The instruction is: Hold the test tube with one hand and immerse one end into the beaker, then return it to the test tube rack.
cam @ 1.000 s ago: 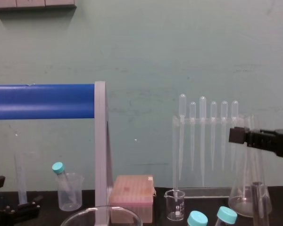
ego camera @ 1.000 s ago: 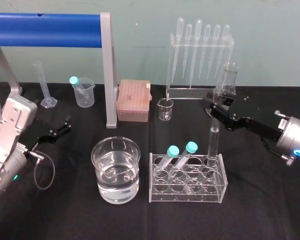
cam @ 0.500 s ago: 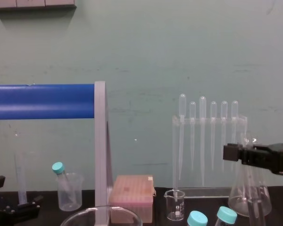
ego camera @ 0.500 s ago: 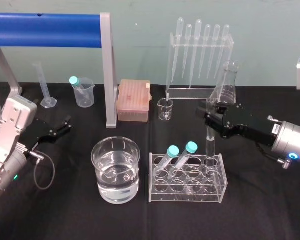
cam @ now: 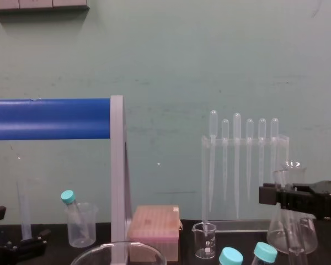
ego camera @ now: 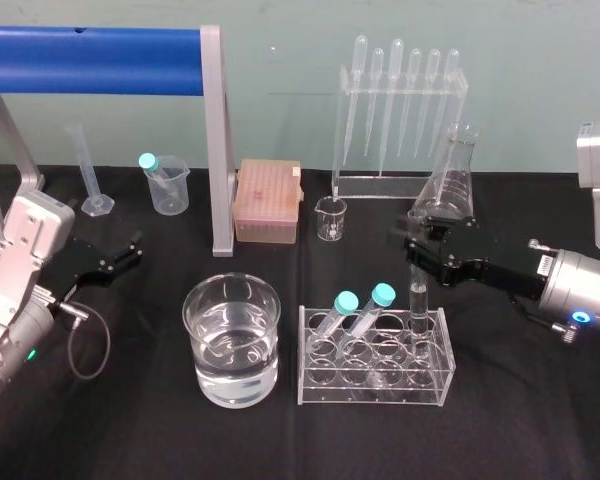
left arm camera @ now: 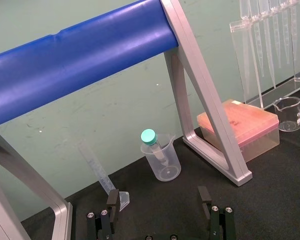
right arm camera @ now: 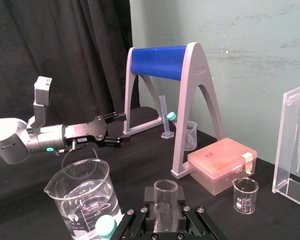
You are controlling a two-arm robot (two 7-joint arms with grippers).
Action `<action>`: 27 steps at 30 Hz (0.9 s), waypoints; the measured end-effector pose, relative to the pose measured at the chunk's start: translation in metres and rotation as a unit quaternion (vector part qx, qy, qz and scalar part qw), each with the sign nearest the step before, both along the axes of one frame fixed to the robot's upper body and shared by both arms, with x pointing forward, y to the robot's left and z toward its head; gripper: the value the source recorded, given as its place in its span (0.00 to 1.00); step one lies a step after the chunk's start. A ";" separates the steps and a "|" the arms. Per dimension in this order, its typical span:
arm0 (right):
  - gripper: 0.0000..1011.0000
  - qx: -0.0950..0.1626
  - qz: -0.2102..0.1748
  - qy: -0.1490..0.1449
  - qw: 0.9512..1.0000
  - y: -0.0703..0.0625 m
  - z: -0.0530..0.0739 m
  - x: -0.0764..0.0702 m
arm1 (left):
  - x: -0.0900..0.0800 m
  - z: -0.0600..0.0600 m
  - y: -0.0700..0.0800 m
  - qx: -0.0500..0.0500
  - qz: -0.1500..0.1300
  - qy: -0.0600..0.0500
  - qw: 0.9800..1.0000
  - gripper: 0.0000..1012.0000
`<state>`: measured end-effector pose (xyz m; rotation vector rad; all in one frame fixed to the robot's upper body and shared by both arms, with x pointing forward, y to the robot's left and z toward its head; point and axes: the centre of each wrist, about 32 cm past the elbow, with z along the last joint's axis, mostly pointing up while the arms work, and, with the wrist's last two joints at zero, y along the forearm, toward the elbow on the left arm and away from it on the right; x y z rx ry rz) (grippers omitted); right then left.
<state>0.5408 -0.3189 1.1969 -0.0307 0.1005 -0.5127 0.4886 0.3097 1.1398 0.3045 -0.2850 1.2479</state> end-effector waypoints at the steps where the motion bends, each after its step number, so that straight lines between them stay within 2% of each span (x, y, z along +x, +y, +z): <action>1: 0.22 0.000 0.000 0.001 1.000 0.000 -0.001 0.001 | 0.000 0.000 0.000 0.000 0.000 0.000 1.000 0.99; 8: 0.22 -0.002 0.001 0.009 1.000 0.001 -0.006 0.002 | 0.000 0.000 0.000 0.000 0.000 0.000 1.000 0.99; 27: 0.24 -0.002 0.001 0.007 1.000 0.001 -0.006 0.002 | 0.000 0.000 0.000 0.000 0.000 0.000 1.000 0.99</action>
